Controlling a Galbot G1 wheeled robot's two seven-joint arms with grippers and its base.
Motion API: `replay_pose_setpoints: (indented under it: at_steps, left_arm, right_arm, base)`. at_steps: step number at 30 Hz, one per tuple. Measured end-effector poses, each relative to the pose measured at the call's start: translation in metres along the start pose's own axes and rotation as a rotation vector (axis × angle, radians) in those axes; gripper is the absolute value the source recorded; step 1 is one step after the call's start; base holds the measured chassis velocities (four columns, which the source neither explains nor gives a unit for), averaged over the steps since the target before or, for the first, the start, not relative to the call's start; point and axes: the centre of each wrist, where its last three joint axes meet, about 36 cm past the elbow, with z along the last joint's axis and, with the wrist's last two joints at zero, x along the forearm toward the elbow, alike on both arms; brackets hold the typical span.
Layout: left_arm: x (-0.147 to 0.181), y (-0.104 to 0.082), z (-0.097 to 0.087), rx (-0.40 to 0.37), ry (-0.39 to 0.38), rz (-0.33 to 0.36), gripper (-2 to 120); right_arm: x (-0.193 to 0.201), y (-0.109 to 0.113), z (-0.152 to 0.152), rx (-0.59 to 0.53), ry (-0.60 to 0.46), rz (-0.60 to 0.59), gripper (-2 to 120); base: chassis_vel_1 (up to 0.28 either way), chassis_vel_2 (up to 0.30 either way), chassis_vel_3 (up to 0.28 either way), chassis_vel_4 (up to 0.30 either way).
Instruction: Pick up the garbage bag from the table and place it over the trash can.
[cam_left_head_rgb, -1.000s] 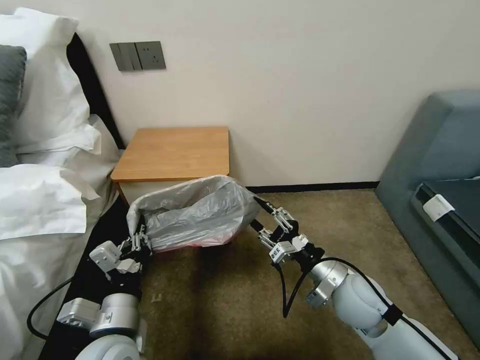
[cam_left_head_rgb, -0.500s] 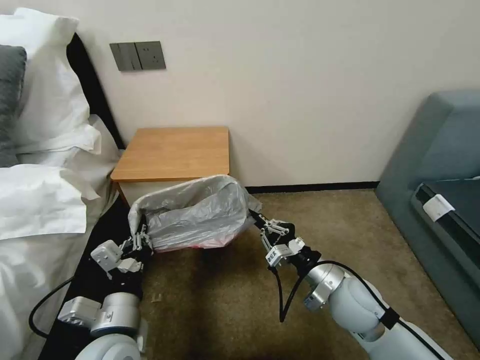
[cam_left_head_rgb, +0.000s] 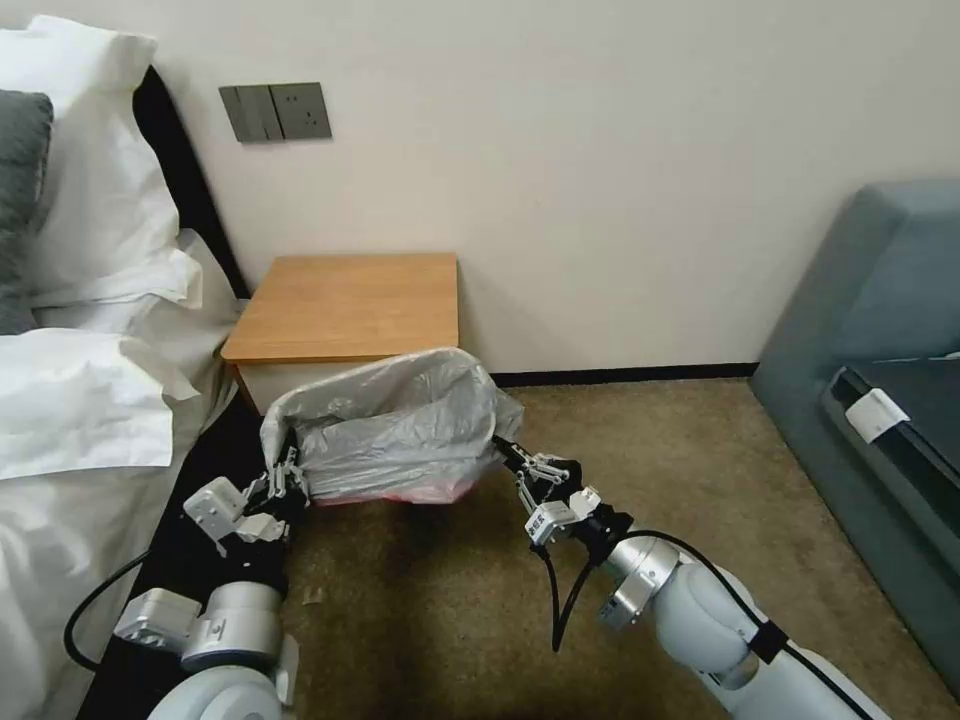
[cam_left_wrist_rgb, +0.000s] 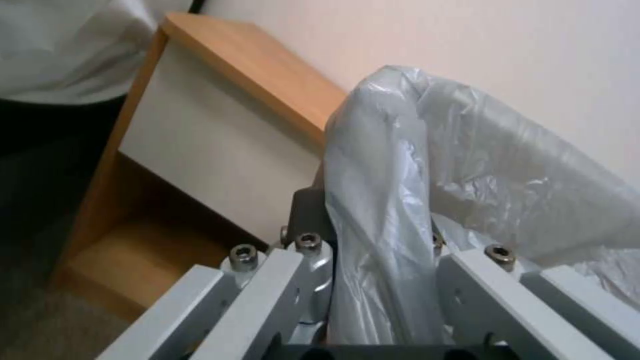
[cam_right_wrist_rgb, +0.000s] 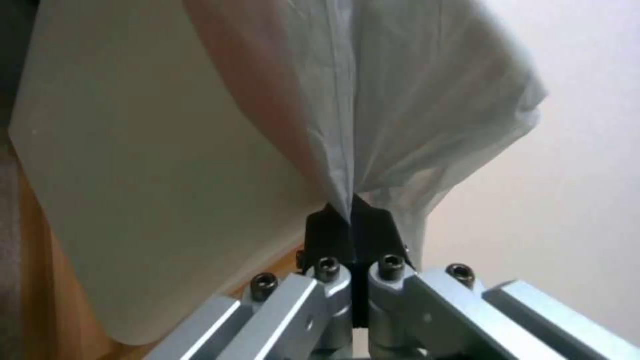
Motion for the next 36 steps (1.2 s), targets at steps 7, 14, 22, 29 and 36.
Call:
replay_pose_setpoints:
  at_steps: [7, 14, 22, 29, 36]
  left_arm:
    - [0.005, -0.009, -0.004, 0.046, 0.024, 0.008, 9]
    - [0.008, -0.021, -0.014, 0.108, 0.049, 0.021, 9]
    - [0.012, -0.027, -0.024, 0.158, 0.062, 0.029, 9]
    - [0.009, -0.021, -0.024, 0.132, 0.045, 0.005, 9]
    - [-0.002, -0.004, -0.016, 0.065, 0.006, -0.073, 9]
  right_arm:
    - [-0.002, 0.005, 0.011, 0.007, 0.027, -0.017, 0]
    - [0.001, 0.013, 0.02, 0.013, 0.05, -0.043, 0]
    - [0.005, 0.021, 0.028, 0.016, 0.066, -0.071, 0]
    - [0.014, 0.023, 0.019, 0.006, 0.062, -0.076, 4]
    - [0.048, 0.008, 0.002, -0.035, 0.0, -0.101, 34]
  base:
    - [0.0, 0.0, 0.0, 0.0]
    - [0.0, 0.0, 0.0, 0.0]
    - [0.0, 0.0, 0.0, 0.0]
    - [0.0, 0.0, 0.0, 0.0]
    - [0.0, 0.0, 0.0, 0.0]
